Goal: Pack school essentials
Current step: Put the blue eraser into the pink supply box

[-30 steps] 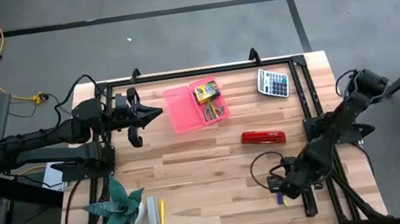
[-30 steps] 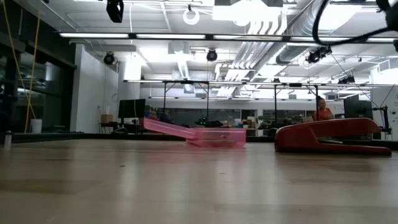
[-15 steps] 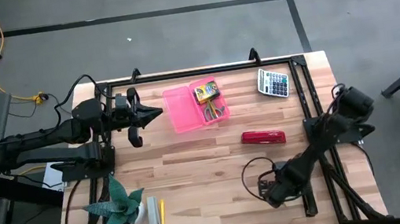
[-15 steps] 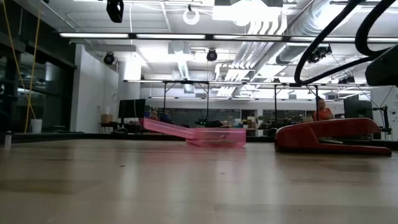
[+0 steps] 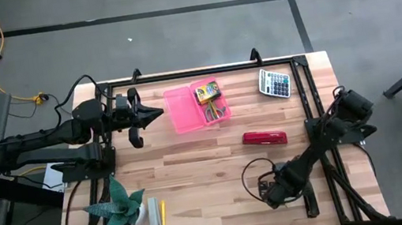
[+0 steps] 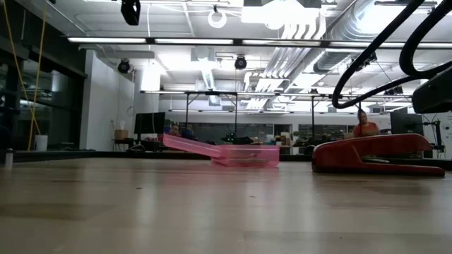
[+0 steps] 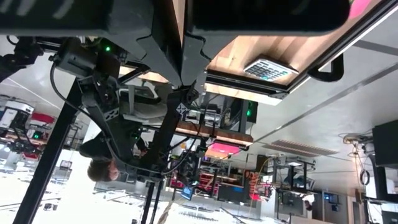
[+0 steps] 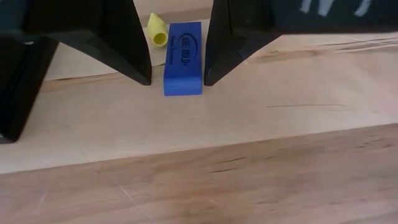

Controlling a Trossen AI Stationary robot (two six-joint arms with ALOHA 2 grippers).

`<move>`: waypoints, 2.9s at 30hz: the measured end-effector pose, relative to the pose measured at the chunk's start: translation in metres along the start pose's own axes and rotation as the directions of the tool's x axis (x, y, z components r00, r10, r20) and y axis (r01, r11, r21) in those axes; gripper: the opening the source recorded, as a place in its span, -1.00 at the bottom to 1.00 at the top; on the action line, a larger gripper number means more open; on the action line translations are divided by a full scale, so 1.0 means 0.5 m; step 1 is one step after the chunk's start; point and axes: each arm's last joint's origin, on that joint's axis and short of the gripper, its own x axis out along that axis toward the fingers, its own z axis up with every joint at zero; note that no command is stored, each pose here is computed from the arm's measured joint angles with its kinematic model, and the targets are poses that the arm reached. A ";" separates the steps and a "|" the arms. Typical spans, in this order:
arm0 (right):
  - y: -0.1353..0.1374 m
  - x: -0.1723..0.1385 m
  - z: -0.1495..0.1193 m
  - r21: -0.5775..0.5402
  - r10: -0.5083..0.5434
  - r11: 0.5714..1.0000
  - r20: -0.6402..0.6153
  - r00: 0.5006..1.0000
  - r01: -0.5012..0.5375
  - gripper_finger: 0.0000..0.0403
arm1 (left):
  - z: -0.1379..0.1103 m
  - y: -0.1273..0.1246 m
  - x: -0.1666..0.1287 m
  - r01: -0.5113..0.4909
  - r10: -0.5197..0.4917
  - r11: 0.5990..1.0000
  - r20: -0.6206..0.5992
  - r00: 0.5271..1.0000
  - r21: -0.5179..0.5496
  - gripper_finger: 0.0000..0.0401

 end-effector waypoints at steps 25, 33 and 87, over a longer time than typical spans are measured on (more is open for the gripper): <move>-0.016 -0.132 0.043 -0.347 0.280 0.911 0.123 0.952 -0.223 -0.79 | 0.001 0.000 0.000 0.000 0.000 1.000 0.004 1.000 0.000 -1.00; 0.041 -0.236 0.131 -0.715 0.552 0.638 0.164 0.818 -0.287 -0.79 | 0.000 0.001 0.001 -0.022 0.022 0.997 0.004 1.000 -0.072 -1.00; 0.238 -0.379 0.520 -0.912 0.723 0.409 0.316 0.614 -0.012 -0.79 | -0.054 0.025 0.116 0.077 -0.085 0.973 -0.030 0.996 -0.219 -1.00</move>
